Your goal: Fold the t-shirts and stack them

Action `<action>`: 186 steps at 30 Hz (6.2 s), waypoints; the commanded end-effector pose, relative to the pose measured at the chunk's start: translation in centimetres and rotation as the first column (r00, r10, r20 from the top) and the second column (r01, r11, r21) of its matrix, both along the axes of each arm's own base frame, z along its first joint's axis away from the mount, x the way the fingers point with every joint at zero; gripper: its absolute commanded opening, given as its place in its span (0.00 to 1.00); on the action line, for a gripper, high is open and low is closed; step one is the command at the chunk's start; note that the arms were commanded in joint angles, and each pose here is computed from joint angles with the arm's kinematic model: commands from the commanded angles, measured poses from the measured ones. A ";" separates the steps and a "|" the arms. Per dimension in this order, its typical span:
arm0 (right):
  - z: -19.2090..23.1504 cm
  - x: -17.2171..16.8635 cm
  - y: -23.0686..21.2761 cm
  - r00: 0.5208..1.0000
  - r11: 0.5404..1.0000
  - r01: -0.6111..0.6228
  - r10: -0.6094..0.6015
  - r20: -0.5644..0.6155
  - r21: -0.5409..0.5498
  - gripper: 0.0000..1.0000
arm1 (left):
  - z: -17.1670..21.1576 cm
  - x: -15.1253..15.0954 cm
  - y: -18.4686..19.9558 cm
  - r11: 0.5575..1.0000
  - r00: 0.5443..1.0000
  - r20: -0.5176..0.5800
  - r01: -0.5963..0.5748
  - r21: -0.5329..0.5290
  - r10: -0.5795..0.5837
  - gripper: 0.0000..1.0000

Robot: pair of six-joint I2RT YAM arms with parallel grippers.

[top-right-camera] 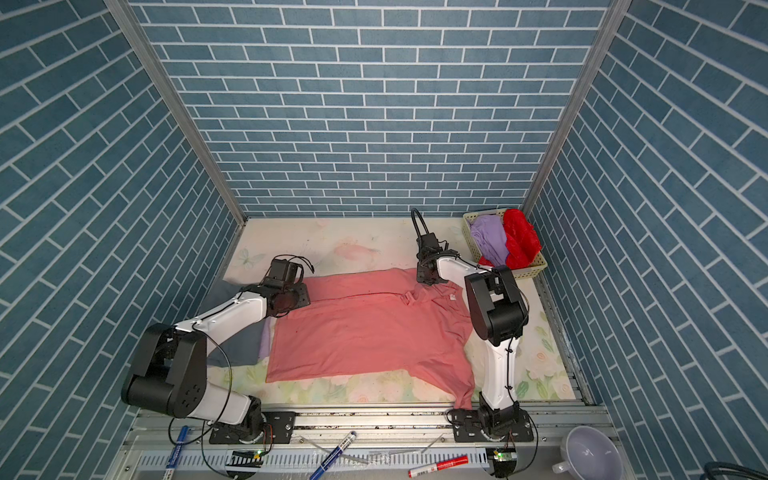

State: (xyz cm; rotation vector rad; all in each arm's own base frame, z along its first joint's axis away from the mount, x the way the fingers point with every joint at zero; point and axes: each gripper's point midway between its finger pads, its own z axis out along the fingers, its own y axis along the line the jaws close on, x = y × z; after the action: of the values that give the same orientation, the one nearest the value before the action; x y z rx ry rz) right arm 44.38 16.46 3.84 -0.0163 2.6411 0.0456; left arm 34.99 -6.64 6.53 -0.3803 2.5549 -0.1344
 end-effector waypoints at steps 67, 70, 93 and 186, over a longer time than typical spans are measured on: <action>5.3 -8.4 -0.5 0.994 0.986 0.096 -0.101 0.032 0.135 0.36 | -1.7 2.5 -1.0 1.000 0.998 -0.061 0.023 0.001 -0.023 0.61; 4.1 -6.7 -1.2 0.990 0.978 0.136 -0.141 0.017 0.161 0.36 | -2.8 2.5 -0.9 1.000 0.995 -0.104 -0.002 -0.004 0.001 0.61; -4.9 5.5 -0.7 0.982 0.956 0.184 -0.167 -0.092 0.229 0.35 | -7.4 13.0 1.5 0.979 0.982 -0.168 -0.116 -0.168 0.087 0.59; -7.1 -1.6 -5.0 0.927 0.880 0.356 -0.293 -0.233 0.313 0.44 | 1.2 9.7 7.6 0.943 0.995 -0.026 0.095 0.318 -0.092 0.06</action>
State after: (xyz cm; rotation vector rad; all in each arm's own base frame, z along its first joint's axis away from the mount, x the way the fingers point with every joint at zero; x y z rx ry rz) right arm 48.06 11.83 3.08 0.4890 2.5069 0.4754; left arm 46.46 -1.37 8.41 -0.0403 2.5004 0.0836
